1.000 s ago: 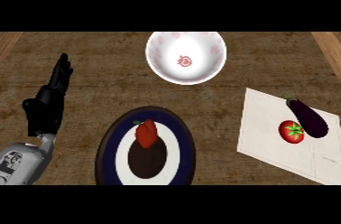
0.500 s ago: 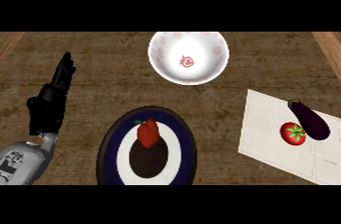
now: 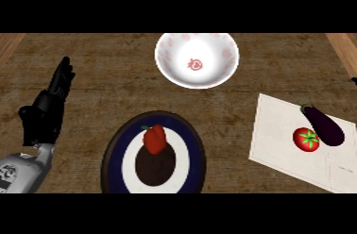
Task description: Pick the tomato from the placemat and place it in the bowl
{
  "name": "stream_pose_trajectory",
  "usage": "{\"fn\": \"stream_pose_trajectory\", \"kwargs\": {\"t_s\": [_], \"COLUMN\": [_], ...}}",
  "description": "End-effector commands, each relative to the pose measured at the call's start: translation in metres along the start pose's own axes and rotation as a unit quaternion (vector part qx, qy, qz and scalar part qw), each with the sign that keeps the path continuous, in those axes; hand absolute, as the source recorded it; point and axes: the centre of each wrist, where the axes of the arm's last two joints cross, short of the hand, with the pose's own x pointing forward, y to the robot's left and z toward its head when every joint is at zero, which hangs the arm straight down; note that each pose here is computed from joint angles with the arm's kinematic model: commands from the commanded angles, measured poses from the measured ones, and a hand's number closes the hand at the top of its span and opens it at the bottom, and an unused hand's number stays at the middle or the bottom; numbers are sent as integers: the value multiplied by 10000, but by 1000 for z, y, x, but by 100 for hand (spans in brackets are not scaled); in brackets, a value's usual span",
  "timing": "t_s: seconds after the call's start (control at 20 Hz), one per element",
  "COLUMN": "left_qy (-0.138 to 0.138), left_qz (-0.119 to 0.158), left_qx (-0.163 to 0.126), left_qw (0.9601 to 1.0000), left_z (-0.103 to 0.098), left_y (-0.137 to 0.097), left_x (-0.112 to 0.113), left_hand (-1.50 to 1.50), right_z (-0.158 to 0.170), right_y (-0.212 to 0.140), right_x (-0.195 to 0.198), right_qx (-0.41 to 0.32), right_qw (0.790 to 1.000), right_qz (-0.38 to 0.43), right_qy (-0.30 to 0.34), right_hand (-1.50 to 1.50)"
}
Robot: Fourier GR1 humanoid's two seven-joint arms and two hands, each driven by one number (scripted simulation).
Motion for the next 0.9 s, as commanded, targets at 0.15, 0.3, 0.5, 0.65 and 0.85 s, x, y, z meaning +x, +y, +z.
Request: {"fn": "stream_pose_trajectory", "kwargs": {"t_s": [0.15, 0.3, 0.5, 0.65, 0.85], "left_qy": [44, -27, 45, 24, 48], "left_qz": [3, -52, -107, -27, -14], "left_qx": [-13, 25, 107, -51, 135], "left_qw": [10000, 10000, 9999, 10000, 9999], "left_z": [-12, 4, -7, 1, -9], "left_y": [6, -7, 2, -10, -2], "left_x": [9, 15, -3, 13, -8], "left_hand": [0, 0, 0, 0, 0], "right_z": [-45, -51, -46, -68, -68], "right_y": [23, 55, 65, 71, 83], "right_x": [24, 19, 16, 5, -3], "right_qx": [795, 1183, 1278, 1307, 1292], "right_qw": [9957, 9893, 9837, 9809, 9824], "right_qz": [463, 670, 863, 935, 864], "right_qy": [147, 521, 922, 1093, 1039], "right_hand": [-150, -150, -150, -150, -150]}}
